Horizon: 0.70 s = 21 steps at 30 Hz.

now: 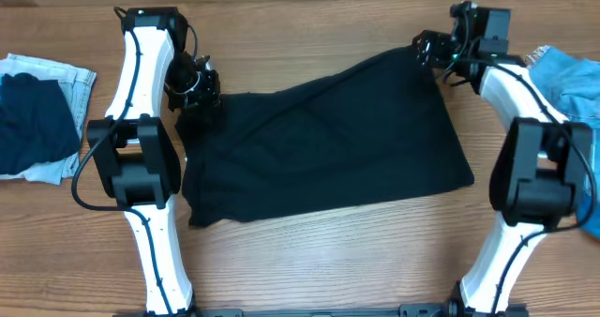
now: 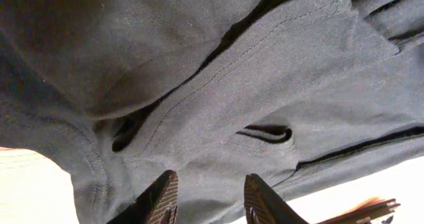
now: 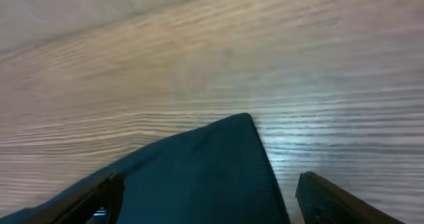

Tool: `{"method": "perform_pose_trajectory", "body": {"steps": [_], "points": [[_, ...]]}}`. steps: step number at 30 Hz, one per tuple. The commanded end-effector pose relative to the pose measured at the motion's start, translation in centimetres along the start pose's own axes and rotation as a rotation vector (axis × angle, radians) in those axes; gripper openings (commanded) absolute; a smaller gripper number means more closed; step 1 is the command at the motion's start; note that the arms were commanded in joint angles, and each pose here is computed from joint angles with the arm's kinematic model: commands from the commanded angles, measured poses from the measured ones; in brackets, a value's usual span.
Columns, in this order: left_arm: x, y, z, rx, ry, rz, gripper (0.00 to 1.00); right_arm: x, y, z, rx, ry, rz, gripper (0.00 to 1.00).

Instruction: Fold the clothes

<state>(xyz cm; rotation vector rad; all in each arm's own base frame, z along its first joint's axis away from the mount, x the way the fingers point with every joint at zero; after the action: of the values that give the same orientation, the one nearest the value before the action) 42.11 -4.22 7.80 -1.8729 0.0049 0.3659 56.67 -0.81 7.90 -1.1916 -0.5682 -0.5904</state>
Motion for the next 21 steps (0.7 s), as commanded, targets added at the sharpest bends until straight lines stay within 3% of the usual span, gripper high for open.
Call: {"method": "perform_pose_trajectory", "body": {"steps": [1,10,21], "points": [[0.0,-0.5,-1.0,-0.01,0.014,-0.024,0.38,-0.7,1.5,-0.6,0.013,0.041,0.002,0.87],[0.0,-0.5,-1.1,-0.01,0.007,-0.024,0.37,-3.9,5.3,-2.0,0.009,0.134,0.035,0.86],[0.0,-0.5,-1.3,-0.009,0.014,-0.027,0.37,-2.9,5.6,-1.4,0.057,0.117,-0.014,0.57]]}}
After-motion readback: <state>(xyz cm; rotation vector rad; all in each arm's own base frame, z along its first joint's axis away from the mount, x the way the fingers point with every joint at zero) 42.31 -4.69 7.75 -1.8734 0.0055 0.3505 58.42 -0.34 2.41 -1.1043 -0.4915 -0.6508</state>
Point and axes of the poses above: each gripper's point midway between its finger pads, its own y axis out along the fingers, its own z axis along the line the jaws close on, x = y × z, the point moved 1 cm from there along -y, back along the fingers, and after that the axes turned 5 degrees about -y, right-handed, at the moved point
